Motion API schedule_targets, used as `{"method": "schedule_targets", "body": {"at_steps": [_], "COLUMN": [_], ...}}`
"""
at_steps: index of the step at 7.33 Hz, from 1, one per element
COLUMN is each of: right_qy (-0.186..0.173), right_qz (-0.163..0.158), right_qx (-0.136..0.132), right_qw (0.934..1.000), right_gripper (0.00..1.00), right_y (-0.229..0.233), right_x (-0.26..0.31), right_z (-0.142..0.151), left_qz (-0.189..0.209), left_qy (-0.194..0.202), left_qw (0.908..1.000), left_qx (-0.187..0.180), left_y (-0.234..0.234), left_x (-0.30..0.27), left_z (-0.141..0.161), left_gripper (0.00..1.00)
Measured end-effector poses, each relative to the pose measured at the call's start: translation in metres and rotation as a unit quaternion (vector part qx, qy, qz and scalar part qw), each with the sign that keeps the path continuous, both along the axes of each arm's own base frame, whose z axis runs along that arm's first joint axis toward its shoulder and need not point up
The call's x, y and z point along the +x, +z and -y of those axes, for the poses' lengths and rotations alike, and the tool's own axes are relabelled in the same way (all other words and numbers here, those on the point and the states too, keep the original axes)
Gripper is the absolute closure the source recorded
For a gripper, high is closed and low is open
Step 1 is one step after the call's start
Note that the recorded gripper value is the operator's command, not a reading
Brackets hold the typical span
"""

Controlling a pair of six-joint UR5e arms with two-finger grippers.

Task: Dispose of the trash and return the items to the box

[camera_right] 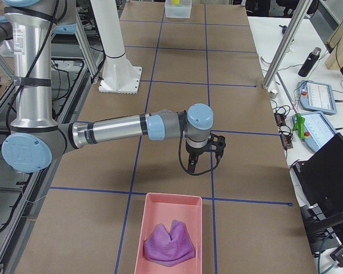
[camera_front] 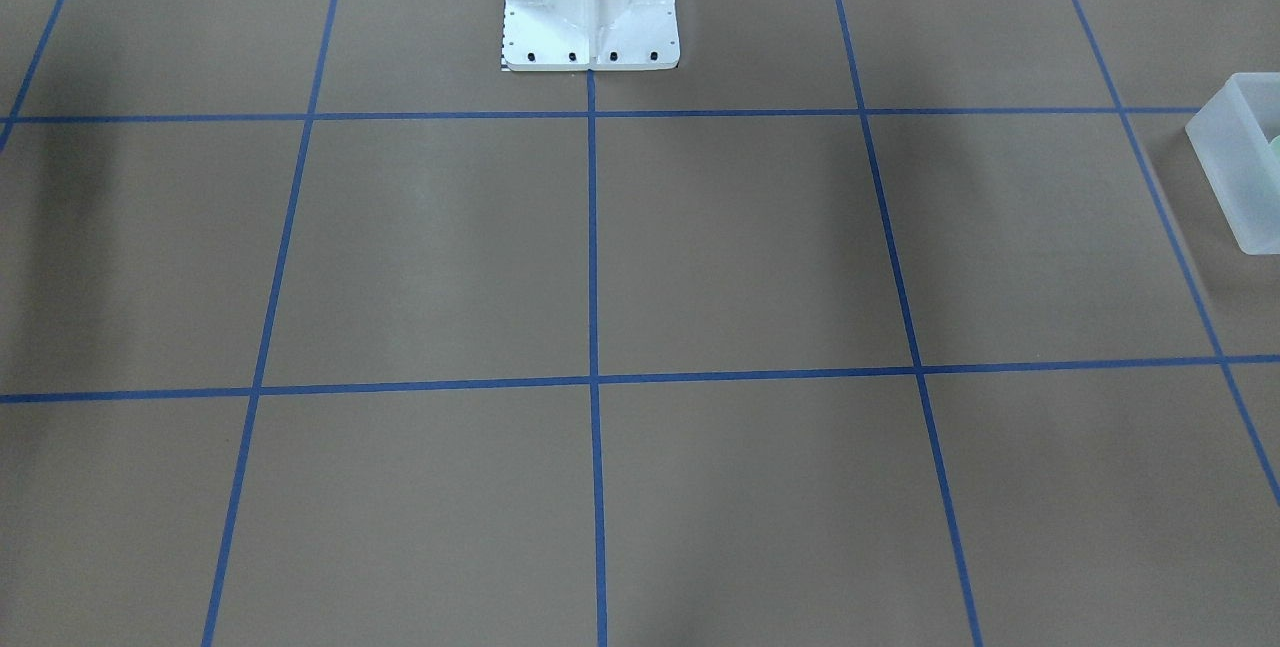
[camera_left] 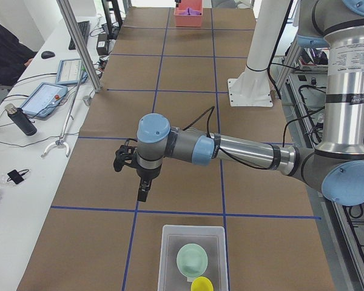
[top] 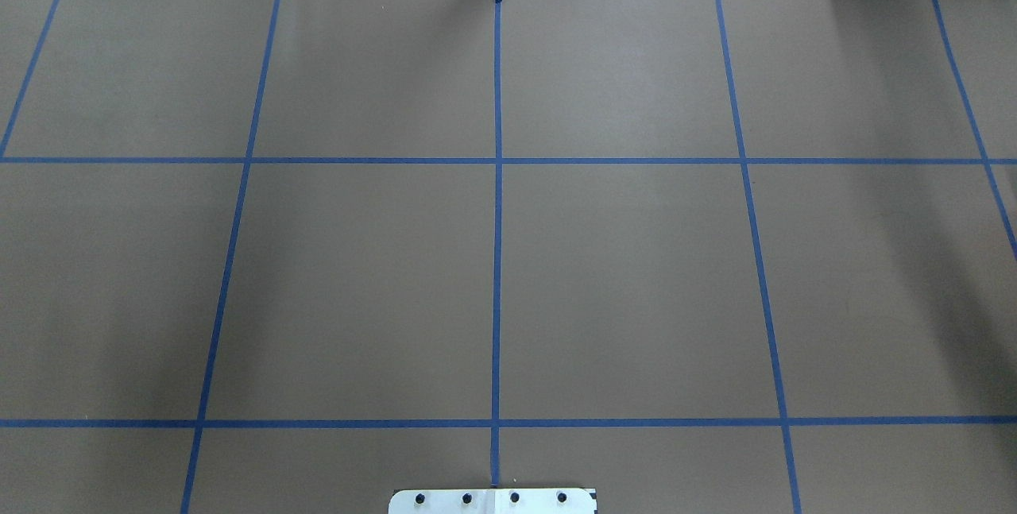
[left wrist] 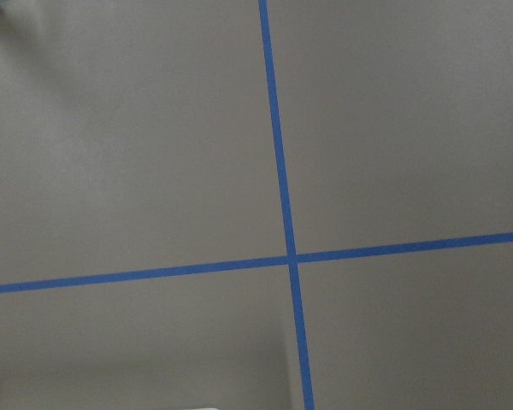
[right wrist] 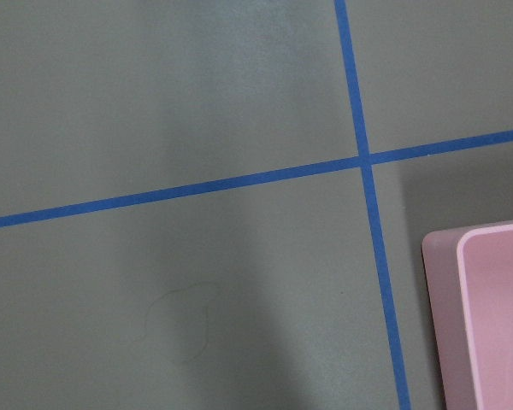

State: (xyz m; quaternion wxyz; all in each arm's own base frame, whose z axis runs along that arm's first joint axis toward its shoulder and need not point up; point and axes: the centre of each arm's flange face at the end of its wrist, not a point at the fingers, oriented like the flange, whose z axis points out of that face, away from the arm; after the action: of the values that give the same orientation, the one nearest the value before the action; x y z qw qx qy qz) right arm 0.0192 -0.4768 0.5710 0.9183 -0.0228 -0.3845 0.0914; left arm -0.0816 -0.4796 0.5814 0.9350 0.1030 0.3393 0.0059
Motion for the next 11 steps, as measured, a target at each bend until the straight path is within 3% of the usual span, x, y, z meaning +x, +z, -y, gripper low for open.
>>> {"method": "schedule_targets", "body": {"at_steps": [2, 11], "right_qy": [-0.012, -0.02], "right_qz": [-0.044, -0.03], "right_qx": [0.002, 0.004], "right_qw": [0.999, 0.9993], "right_gripper": [0.0, 0.0], "right_y": [0.026, 0.039], "right_x": [0.012, 0.024], "right_z": [-0.014, -0.027], "left_qz": [0.0, -0.001], "left_qy": [0.0, -0.001], "left_qw": [1.0, 1.0], "left_qx": [-0.001, -0.008], "left_y": [0.014, 0.025], "left_x": [0.001, 0.002], "left_z": [-0.01, -0.012], "left_gripper": [0.02, 0.02]}}
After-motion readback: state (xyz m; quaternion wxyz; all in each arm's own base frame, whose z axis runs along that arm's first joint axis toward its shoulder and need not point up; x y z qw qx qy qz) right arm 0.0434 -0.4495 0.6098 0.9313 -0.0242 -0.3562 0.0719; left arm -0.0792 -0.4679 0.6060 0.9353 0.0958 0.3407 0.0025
